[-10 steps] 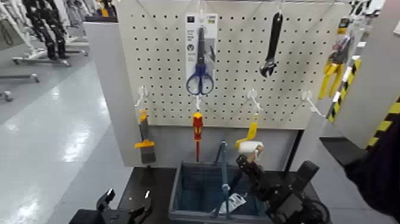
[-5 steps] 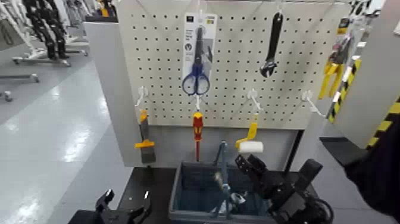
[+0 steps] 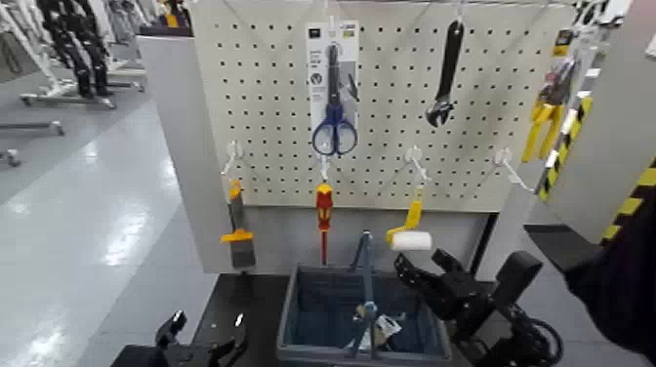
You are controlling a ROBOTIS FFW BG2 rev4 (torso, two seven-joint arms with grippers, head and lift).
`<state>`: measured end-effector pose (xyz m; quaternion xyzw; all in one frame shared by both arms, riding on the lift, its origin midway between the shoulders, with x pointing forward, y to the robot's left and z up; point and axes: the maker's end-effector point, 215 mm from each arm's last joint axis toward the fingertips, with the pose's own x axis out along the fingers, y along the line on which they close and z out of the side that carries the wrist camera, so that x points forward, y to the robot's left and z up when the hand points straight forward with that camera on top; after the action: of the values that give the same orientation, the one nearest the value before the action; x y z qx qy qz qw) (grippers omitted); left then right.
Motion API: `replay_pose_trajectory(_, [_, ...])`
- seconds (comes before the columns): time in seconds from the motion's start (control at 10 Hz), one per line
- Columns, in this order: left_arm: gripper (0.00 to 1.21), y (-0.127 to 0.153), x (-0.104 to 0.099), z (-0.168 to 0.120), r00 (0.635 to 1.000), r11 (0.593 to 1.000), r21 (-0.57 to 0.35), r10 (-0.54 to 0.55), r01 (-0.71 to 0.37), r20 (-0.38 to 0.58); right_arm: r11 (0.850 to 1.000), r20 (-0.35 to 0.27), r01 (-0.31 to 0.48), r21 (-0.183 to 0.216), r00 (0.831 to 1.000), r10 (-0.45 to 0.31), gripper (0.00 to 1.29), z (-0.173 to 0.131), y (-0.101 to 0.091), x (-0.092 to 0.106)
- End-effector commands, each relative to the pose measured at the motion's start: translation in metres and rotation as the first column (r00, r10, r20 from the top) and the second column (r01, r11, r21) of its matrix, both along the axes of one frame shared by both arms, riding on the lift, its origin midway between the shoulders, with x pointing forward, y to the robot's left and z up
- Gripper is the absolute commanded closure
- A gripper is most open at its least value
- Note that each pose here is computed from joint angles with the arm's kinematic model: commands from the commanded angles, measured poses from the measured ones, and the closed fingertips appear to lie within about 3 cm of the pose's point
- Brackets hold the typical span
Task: Put the tool with the wooden handle into the crate.
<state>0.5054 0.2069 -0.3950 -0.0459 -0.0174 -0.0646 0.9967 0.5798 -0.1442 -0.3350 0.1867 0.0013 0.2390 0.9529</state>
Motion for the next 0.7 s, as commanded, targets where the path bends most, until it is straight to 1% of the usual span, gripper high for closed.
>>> replay_pose_trajectory(0.1, [0.11,0.000,-0.001,0.000,1.000,1.000,-0.001,0.000,0.000,0.000,0.993,0.012,0.073,-0.096,0.997,-0.072,0.14,0.004,-0.013,-0.006])
replay_pose_trajectory(0.2, [0.11,0.000,0.000,0.001,1.000,1.000,-0.002,0.000,0.000,0.001,0.984,0.017,0.113,-0.135,0.994,-0.112,0.14,0.004,-0.022,-0.010])
replay_pose_trajectory(0.3, [0.11,0.000,-0.001,0.000,1.000,1.000,-0.003,0.001,-0.001,-0.001,0.972,0.017,0.151,-0.177,0.988,-0.151,0.14,0.002,-0.030,-0.015])
replay_pose_trajectory(0.4, [0.11,0.000,-0.001,0.000,1.000,1.000,-0.003,0.001,-0.001,-0.001,0.961,0.015,0.182,-0.209,0.983,-0.183,0.14,-0.003,-0.036,-0.021])
replay_pose_trajectory(0.5, [0.11,0.000,-0.001,0.000,1.000,1.000,-0.004,0.001,-0.001,-0.001,0.952,0.014,0.206,-0.228,0.978,-0.208,0.14,-0.006,-0.040,-0.027])
replay_pose_trajectory(0.6, [0.11,0.001,-0.002,-0.001,1.000,1.000,-0.004,0.003,-0.003,-0.002,0.939,0.013,0.235,-0.250,0.971,-0.240,0.14,-0.011,-0.049,-0.034])
replay_pose_trajectory(0.7, [0.11,0.001,-0.001,0.000,1.000,1.000,-0.004,0.002,-0.002,-0.001,0.928,0.014,0.265,-0.261,0.962,-0.271,0.14,-0.016,-0.056,-0.041])
